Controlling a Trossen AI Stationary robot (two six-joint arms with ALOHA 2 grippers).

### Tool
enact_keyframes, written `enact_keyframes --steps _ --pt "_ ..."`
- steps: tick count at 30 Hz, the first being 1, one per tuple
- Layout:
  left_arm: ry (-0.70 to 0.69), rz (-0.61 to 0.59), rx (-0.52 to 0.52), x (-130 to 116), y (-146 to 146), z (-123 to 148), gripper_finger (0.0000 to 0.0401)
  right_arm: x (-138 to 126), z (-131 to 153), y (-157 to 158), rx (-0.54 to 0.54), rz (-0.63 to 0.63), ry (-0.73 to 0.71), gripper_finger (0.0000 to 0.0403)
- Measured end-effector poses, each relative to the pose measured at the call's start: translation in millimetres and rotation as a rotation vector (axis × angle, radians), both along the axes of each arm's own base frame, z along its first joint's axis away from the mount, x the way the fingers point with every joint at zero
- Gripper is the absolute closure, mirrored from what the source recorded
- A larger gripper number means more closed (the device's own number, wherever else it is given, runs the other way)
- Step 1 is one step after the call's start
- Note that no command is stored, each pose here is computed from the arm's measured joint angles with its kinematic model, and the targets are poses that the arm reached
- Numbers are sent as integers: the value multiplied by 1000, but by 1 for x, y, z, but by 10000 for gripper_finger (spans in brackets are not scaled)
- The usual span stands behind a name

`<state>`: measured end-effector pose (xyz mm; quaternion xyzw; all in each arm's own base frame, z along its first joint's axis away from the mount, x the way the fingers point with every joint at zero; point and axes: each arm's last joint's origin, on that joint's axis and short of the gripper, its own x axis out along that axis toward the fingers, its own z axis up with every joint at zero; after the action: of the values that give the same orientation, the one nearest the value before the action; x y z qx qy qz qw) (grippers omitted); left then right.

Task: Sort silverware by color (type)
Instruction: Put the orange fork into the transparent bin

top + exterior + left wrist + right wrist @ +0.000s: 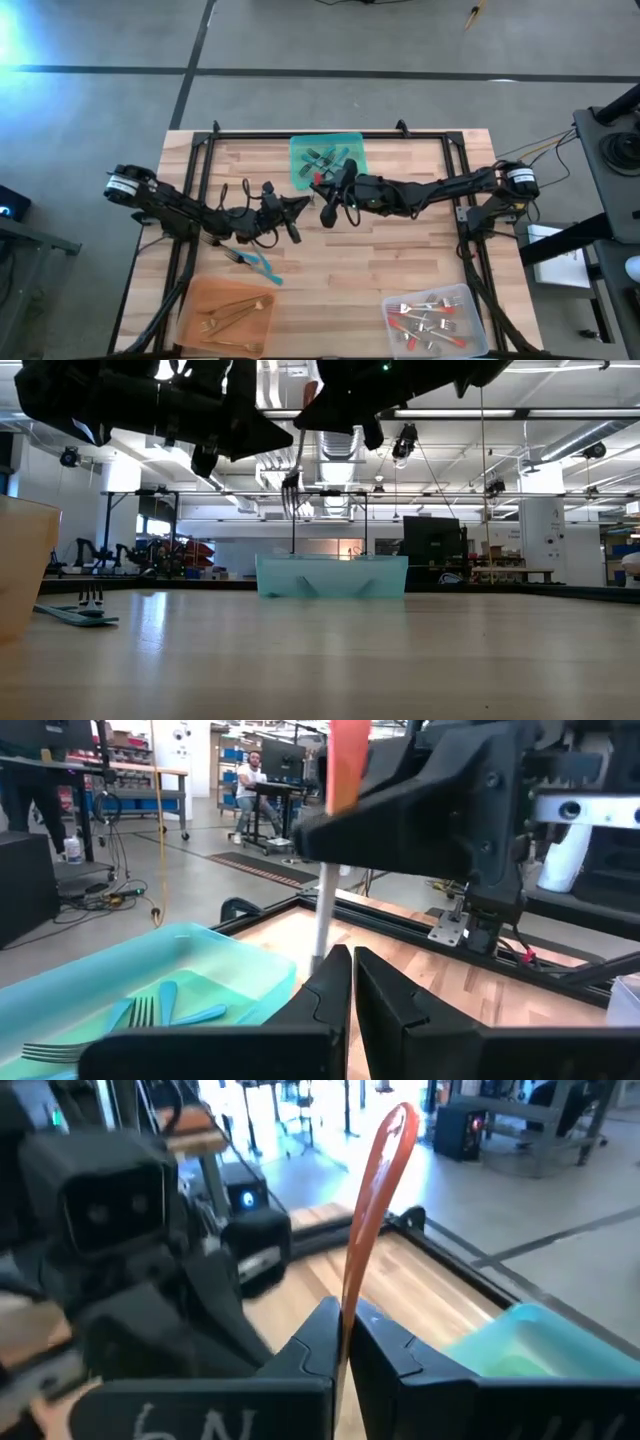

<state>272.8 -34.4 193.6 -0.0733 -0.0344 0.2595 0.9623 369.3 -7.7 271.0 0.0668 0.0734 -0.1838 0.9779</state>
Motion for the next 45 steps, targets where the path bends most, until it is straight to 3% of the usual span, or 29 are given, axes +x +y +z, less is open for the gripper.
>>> enact_keyframes --steps 3,6,9,12,20,25,30,34,38,45 --pt "15 0 15 0 0 -1 399 -10 4 0 0 -1 80 393" --pt "43 -2 40 0 -1 -2 389 -28 17 -1 47 -16 250 393" --pt "57 -8 48 0 -1 -2 376 -50 34 1 164 -57 434 394" --pt "68 -7 50 -1 -1 -3 366 -67 50 10 305 -61 522 394" --pt "170 -7 43 -1 -1 -14 358 -83 73 78 484 265 556 394" --pt "139 -3 -31 -2 -1 -16 358 -104 59 137 527 433 742 394" --pt "107 -27 -74 -2 -2 -14 358 -134 45 178 572 397 925 394" --pt "69 -101 -146 -2 -4 -12 358 -153 32 199 608 322 1052 394" --pt "45 -194 -218 -1 -7 -11 358 -167 20 221 653 384 1194 394" --pt "31 -244 -268 -2 -16 -11 358 -173 -1 231 580 352 1355 394"
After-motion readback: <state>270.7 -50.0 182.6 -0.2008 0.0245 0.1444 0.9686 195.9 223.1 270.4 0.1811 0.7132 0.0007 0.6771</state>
